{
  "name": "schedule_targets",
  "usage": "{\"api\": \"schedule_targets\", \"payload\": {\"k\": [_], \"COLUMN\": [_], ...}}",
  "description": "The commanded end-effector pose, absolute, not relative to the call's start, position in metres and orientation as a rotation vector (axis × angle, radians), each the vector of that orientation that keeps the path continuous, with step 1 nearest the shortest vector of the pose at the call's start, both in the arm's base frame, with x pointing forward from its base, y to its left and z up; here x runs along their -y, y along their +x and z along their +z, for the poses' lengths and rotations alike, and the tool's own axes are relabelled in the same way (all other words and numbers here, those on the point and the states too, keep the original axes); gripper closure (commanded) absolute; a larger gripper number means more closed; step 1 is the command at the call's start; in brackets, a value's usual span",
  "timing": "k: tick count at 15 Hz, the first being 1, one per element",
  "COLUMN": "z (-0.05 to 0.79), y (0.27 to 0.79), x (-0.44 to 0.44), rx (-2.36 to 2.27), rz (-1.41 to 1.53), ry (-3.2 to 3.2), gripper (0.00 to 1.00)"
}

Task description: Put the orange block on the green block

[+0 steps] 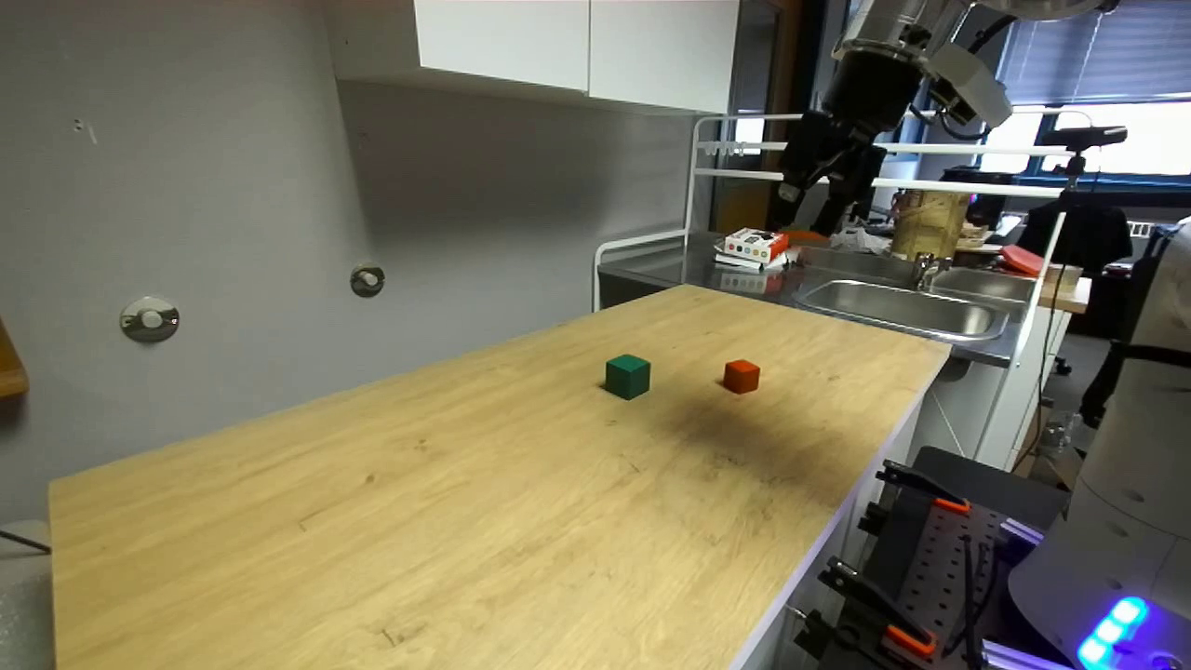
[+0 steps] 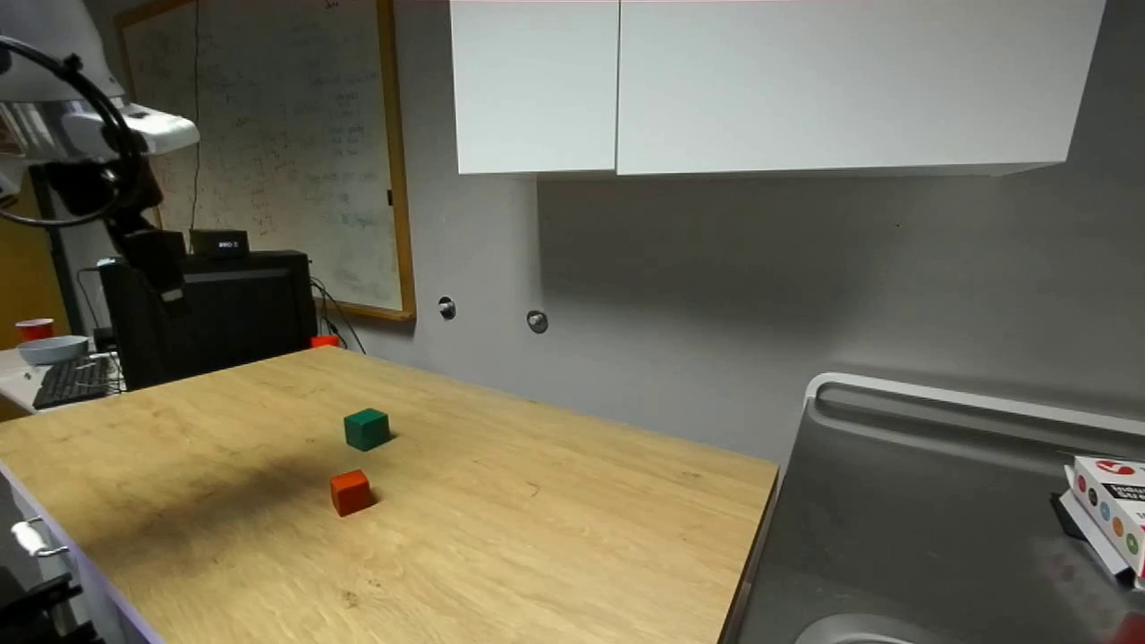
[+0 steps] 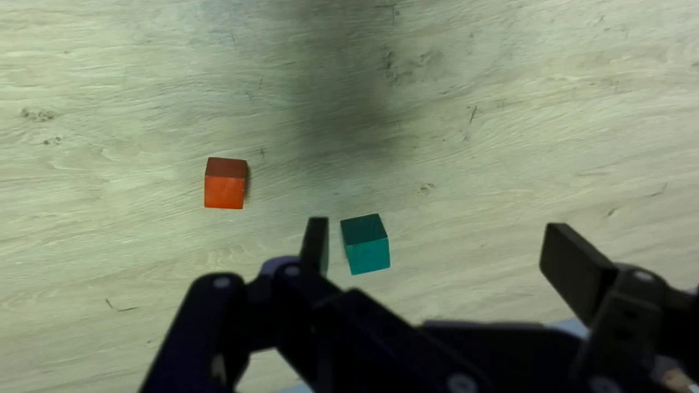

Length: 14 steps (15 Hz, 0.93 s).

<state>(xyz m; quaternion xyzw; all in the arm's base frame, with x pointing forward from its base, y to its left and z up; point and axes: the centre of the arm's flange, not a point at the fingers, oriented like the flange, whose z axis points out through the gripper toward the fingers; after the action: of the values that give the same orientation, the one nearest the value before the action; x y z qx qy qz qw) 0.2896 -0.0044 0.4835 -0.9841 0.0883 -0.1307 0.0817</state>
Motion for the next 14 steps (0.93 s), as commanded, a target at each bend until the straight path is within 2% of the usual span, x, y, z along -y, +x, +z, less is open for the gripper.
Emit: {"api": "schedule_targets", "payload": {"k": [1,7,14], "z": [0.466,0.412,0.343], "y": [0.317,0.351,0.387], "x": [0.042,0.114,0.145], "rx": [-0.416,-0.688,-0.781], "rz": [-0.415,-0.329,-0.089], "ry": [-2.941,-2.939,-2.949], "gripper": [0.00,0.00,0.00]}}
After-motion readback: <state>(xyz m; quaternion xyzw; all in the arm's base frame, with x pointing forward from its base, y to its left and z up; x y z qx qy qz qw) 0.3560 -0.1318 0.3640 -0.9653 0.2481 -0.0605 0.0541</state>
